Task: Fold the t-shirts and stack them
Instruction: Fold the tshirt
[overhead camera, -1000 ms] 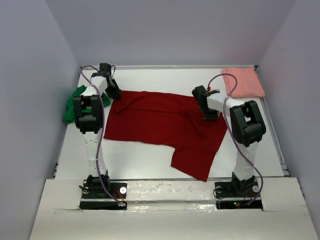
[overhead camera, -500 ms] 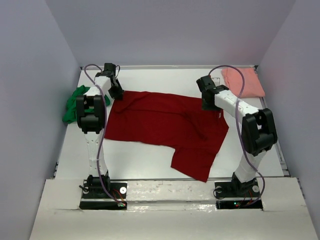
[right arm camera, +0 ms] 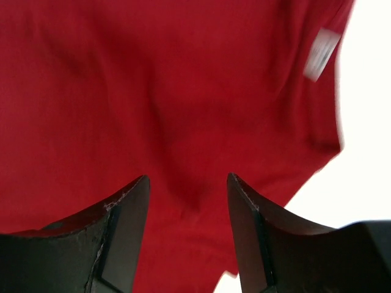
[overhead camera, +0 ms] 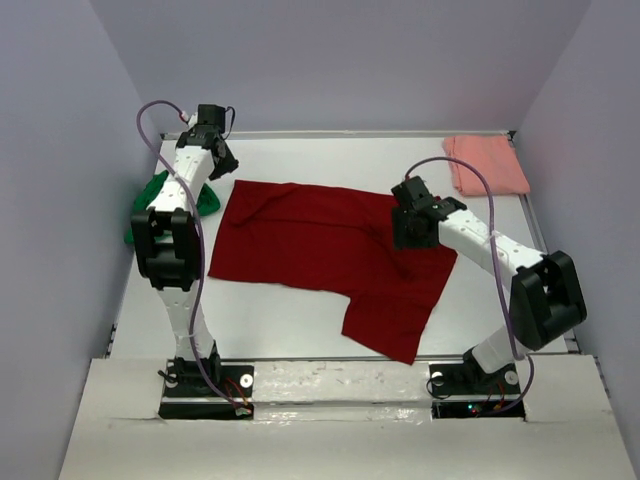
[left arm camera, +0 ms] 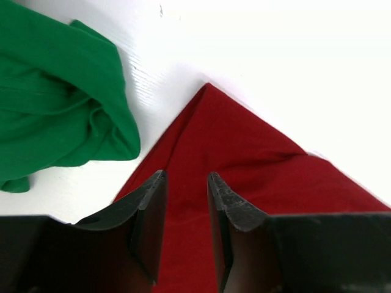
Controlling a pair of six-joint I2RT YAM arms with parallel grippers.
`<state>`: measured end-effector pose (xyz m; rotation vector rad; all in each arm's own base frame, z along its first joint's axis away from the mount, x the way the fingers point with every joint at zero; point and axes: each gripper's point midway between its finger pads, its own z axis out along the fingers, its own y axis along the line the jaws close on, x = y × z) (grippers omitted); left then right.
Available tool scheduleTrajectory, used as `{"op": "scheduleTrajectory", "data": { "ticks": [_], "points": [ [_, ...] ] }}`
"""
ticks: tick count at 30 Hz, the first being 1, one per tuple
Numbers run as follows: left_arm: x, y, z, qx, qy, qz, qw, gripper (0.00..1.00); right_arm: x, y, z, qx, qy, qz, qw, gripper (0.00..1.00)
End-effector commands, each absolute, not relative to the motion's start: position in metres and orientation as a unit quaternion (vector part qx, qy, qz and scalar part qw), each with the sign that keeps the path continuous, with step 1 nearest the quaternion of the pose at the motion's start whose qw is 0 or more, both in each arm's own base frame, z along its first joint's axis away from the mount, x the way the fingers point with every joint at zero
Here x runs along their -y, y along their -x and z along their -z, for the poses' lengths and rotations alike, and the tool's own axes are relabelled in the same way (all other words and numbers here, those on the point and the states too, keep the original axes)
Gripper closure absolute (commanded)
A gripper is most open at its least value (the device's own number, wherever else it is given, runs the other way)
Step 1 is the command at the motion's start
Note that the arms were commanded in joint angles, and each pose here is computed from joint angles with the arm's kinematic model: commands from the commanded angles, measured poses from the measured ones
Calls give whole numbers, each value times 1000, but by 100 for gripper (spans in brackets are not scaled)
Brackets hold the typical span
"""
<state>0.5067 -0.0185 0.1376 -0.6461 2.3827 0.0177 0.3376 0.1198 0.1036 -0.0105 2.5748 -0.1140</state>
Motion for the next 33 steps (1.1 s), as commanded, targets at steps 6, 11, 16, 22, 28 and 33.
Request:
{"op": "scheduleTrajectory", "data": {
  "ticks": [6, 11, 16, 22, 28, 33],
  "points": [
    [37, -502, -189, -897, 218, 13, 384, 57, -137, -273, -101, -958, -35, -20, 285, 42],
    [83, -494, -192, -911, 156, 55, 379, 59, -131, -254, -85, -963, -50, 22, 264, 42],
    [98, -485, -176, -917, 131, 58, 371, 62, -142, -245, -72, -966, -44, -6, 256, 45],
    [99, -491, -139, -938, 134, 41, 317, 75, -141, -255, -87, -963, -41, 12, 267, 48],
    [110, -490, -127, -939, 139, 69, 306, 80, -135, -249, -74, -964, -53, 18, 262, 47],
    [110, -491, -139, -936, 136, 74, 317, 80, -135, -248, -61, -967, -59, 30, 247, 47]
  ]
}}
